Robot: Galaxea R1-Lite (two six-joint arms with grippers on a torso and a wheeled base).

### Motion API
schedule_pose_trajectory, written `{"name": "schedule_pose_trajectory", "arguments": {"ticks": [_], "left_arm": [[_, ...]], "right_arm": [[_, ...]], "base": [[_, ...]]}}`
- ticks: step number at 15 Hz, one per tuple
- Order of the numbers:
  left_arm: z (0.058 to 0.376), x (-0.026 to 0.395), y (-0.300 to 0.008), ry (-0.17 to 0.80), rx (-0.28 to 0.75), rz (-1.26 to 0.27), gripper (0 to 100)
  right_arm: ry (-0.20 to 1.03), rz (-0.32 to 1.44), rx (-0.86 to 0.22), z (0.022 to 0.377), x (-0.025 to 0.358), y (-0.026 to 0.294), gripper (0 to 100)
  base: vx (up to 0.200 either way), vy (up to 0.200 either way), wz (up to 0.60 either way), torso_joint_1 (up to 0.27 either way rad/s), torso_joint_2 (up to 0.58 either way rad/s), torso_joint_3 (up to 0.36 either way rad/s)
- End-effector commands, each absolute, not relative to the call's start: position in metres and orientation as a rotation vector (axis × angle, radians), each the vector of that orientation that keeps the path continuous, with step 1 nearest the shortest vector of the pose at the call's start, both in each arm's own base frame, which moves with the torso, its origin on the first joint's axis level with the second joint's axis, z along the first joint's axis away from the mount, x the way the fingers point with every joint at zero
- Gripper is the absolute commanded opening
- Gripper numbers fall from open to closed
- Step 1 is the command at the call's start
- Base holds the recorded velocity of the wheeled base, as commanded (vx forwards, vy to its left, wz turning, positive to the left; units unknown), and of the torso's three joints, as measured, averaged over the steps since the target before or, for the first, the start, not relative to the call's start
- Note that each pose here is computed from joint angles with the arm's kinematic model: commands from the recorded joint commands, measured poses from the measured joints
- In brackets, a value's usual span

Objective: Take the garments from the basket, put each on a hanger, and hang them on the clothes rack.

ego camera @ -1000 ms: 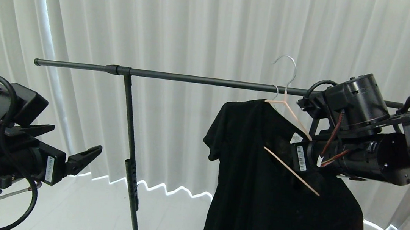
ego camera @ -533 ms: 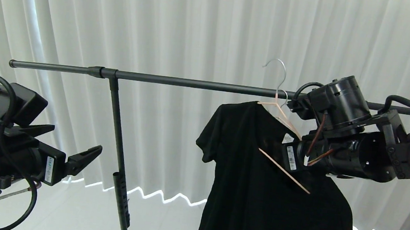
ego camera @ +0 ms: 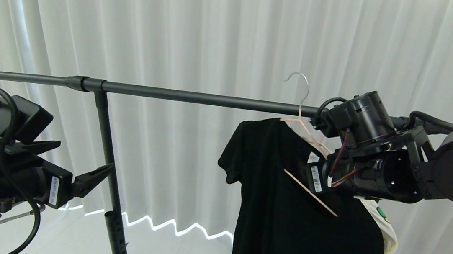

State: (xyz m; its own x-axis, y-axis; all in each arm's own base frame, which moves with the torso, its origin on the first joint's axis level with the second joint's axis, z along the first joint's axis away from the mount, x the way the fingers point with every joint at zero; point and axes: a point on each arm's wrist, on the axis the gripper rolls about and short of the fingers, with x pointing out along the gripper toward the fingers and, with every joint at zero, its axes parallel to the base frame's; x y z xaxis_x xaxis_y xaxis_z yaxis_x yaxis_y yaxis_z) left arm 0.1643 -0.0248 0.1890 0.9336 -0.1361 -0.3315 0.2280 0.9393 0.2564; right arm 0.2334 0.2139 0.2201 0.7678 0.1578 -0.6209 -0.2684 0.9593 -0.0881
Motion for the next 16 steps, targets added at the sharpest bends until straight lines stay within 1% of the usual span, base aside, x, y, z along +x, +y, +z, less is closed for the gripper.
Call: {"name": "schedule_pose_trajectory", "arguments": {"ticks": [1, 9, 11, 14, 16], "left_arm": [[0.187, 0.160, -0.027, 0.315, 0.299, -0.203, 100], [0.184, 0.156, -0.028, 0.317, 0.300, -0.217, 100], [0.181, 0.150, -0.027, 0.322, 0.299, -0.219, 100], [0.174, 0.136, -0.033, 0.314, 0.308, -0.273, 100], [0.172, 0.134, -0.033, 0.318, 0.309, -0.277, 100]], "right_arm": [[0.670, 0.239, -0.190, 0.214, 0.234, 0.219, 0], [0.712, 0.219, -0.218, 0.193, 0.254, 0.233, 0], [0.728, 0.207, -0.225, 0.187, 0.259, 0.233, 0], [0.748, 0.205, -0.239, 0.178, 0.262, 0.236, 0], [0.754, 0.204, -0.244, 0.176, 0.263, 0.237, 0]], "base": [[0.000, 0.000, 0.00, 0.000, 0.00, 0.000], [0.000, 0.000, 0.00, 0.000, 0.00, 0.000], [0.000, 0.000, 0.00, 0.000, 0.00, 0.000], [0.000, 0.000, 0.00, 0.000, 0.00, 0.000], [0.000, 0.000, 0.00, 0.000, 0.00, 0.000]]}}
